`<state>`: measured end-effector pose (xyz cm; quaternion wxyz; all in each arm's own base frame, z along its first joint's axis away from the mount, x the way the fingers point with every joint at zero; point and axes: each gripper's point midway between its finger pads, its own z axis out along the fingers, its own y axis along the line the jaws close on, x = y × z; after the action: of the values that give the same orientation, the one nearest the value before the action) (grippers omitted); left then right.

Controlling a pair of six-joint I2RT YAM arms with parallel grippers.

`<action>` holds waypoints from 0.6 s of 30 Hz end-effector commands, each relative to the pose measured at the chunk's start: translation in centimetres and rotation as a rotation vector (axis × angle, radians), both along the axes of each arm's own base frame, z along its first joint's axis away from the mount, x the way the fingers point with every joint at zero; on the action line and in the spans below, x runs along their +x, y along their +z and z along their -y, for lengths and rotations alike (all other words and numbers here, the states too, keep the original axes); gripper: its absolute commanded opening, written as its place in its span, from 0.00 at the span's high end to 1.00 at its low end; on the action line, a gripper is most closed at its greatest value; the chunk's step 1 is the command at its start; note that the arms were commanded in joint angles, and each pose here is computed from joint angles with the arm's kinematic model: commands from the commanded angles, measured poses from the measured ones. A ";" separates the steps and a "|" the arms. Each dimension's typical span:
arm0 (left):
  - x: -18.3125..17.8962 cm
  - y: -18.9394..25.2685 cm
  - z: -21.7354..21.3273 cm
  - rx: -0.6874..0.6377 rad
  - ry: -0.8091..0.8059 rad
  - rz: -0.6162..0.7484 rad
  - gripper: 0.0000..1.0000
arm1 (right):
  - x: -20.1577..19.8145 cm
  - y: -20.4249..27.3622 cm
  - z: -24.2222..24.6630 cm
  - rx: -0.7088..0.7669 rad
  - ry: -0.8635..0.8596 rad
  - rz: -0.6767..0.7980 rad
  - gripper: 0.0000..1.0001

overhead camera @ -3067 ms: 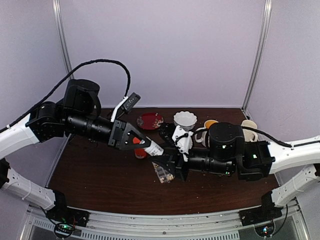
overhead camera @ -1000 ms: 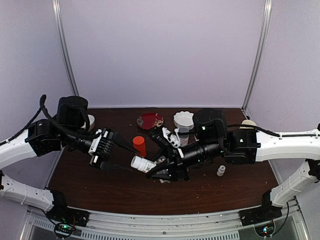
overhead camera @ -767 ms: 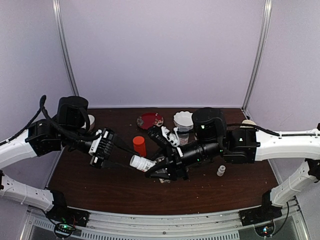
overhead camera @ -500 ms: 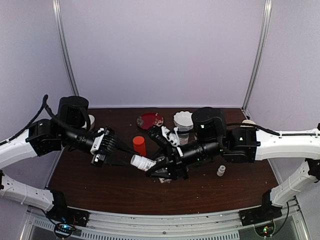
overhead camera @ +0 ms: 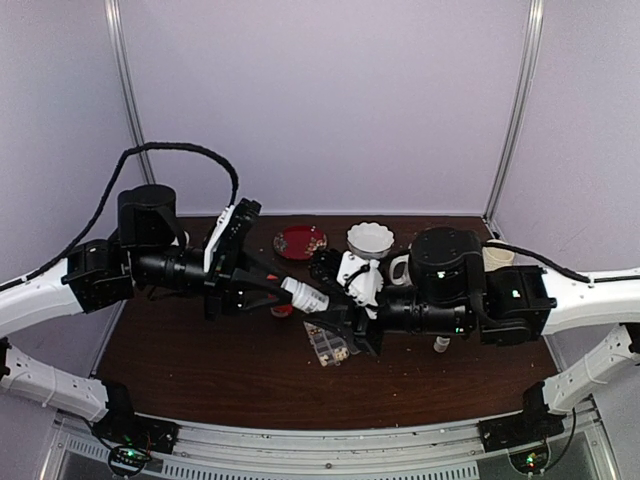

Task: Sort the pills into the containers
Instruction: Unscrew the lid of the pill bottle from the pill bottle.

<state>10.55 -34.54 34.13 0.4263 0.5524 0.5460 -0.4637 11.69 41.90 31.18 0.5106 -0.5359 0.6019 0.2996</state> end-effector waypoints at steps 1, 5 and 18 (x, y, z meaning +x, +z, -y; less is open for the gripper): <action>1.9 5.3 0.5 -0.160 0.151 -0.284 1.00 | 4.0 0.5 2.2 -0.025 -0.272 0.173 0.96; 4.0 5.2 0.5 -0.166 0.309 -0.573 1.00 | 4.3 0.6 2.4 -0.058 -0.348 0.260 0.97; 4.1 1.6 0.5 -0.086 0.427 -1.106 1.00 | 4.4 -0.3 3.5 -0.117 -0.454 0.402 1.00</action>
<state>14.43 -35.91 33.90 0.1979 0.1527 0.7765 -0.5784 15.18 39.88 31.01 0.6271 -0.4850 0.6056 0.0690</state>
